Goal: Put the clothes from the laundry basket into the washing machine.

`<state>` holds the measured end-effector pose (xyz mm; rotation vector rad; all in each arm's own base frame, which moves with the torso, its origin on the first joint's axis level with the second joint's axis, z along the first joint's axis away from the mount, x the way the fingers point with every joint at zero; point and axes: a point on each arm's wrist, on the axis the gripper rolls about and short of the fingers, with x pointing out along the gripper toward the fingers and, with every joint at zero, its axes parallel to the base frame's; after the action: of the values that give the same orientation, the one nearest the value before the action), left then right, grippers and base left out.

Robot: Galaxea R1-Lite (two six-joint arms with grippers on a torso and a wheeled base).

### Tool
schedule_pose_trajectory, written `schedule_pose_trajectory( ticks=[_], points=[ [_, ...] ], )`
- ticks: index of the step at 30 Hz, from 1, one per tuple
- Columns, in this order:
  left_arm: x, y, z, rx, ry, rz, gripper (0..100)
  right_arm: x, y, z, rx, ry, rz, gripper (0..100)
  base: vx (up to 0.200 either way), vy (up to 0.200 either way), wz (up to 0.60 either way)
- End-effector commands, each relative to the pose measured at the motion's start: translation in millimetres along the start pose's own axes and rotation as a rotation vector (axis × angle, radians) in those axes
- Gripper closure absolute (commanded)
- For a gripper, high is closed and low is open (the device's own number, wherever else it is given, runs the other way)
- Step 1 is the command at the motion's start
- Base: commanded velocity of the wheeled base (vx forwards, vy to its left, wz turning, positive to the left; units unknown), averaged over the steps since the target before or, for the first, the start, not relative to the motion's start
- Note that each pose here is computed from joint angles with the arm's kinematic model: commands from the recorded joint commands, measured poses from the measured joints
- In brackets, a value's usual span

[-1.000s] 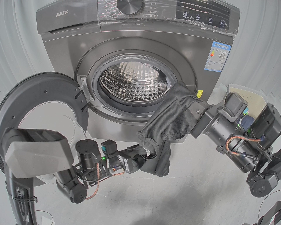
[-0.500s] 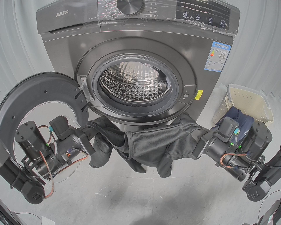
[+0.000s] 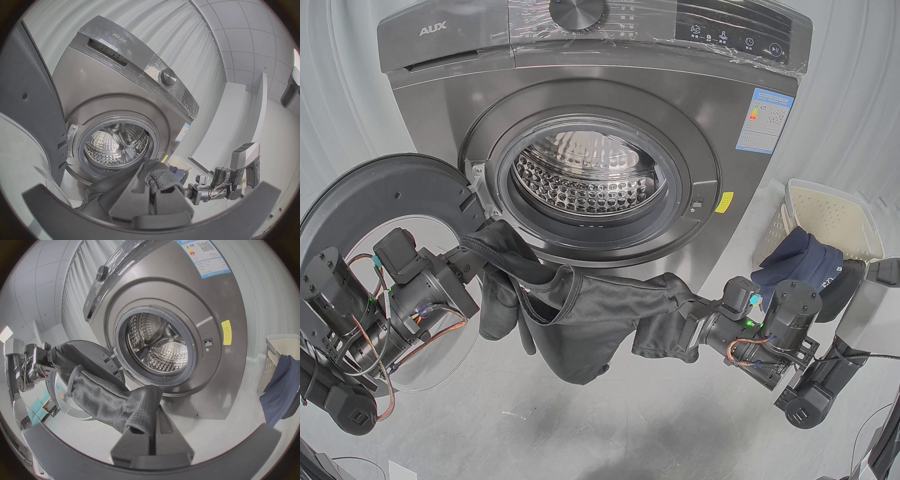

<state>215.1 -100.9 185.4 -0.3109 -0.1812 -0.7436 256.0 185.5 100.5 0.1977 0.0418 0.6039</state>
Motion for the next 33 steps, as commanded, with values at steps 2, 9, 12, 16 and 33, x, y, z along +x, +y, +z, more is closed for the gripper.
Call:
schedule_pose_trajectory(
  ticks=[2, 9, 12, 16, 33],
  points=[
    [0, -0.7, 1.9, 0.002, -0.008, -0.001, 100, 3, -2.2, -17, -0.004, 0.055, -0.007, 0, 0.0, 0.0, 0.0],
    [1, -0.4, 3.3, 0.003, -0.015, -0.002, 100, -15, 10.3, -44, -0.021, 0.193, 0.044, 0, 0.0, 0.0, 0.0],
    [1, -0.7, 4.5, 0.005, -0.02, -0.003, 100, -21, 15.0, -50, -0.023, 0.233, 0.079, 0, 0.0, 0.0, 0.0],
    [1, -0.7, 4.5, 0.005, -0.02, -0.005, 100, -29, 17.2, -61, -0.036, 0.292, 0.108, 0, 0.0, 0.0, 0.0],
    [3, -2.6, 5.9, 0.005, -0.031, -0.002, 100, -60, 30.5, -97, -0.063, 0.503, 0.172, 0, 0.0, 0.0, 0.0]
  ],
)
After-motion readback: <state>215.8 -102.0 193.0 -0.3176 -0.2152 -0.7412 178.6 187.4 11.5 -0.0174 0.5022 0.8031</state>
